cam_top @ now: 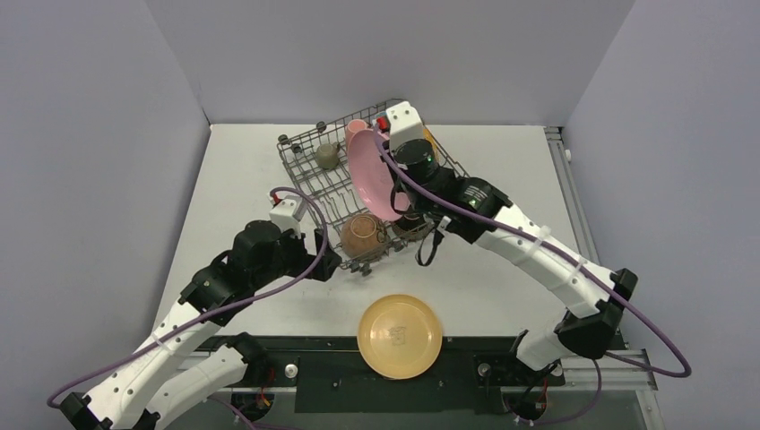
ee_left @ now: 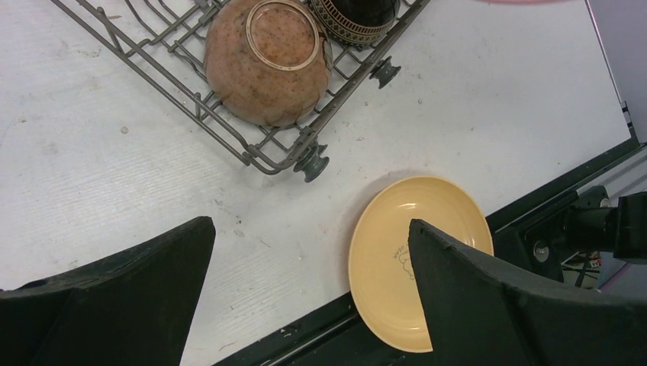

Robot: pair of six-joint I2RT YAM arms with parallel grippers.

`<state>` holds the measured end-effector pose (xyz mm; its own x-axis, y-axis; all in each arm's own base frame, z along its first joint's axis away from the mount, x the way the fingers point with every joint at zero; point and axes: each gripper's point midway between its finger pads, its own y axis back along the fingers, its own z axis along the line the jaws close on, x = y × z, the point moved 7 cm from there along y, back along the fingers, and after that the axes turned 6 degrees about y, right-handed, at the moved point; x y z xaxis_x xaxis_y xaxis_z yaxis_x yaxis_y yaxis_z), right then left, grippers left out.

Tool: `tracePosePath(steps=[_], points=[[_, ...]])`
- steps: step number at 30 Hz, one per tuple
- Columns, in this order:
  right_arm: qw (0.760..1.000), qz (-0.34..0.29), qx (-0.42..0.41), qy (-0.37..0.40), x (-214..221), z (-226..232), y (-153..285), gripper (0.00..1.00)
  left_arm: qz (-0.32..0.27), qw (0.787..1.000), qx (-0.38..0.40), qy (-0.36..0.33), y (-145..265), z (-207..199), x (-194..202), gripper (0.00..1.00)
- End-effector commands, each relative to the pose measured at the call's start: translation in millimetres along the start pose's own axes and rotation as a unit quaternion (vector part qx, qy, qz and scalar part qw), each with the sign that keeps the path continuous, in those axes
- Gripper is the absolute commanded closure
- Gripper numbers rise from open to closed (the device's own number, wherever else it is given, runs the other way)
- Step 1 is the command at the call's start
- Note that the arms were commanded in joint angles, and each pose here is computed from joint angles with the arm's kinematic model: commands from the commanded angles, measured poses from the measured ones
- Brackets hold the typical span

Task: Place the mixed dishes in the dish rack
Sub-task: Insert the plate into the dish rack.

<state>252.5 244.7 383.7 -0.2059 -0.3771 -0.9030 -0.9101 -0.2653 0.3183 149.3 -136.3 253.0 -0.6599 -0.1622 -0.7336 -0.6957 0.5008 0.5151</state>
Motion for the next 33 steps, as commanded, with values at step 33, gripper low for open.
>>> tracePosePath(steps=[33], points=[[0.987, 0.025, 0.085, 0.134, 25, 68, -220, 1.00, -0.029, 0.999, 0.010, -0.037, 9, 16, 10, 0.04]])
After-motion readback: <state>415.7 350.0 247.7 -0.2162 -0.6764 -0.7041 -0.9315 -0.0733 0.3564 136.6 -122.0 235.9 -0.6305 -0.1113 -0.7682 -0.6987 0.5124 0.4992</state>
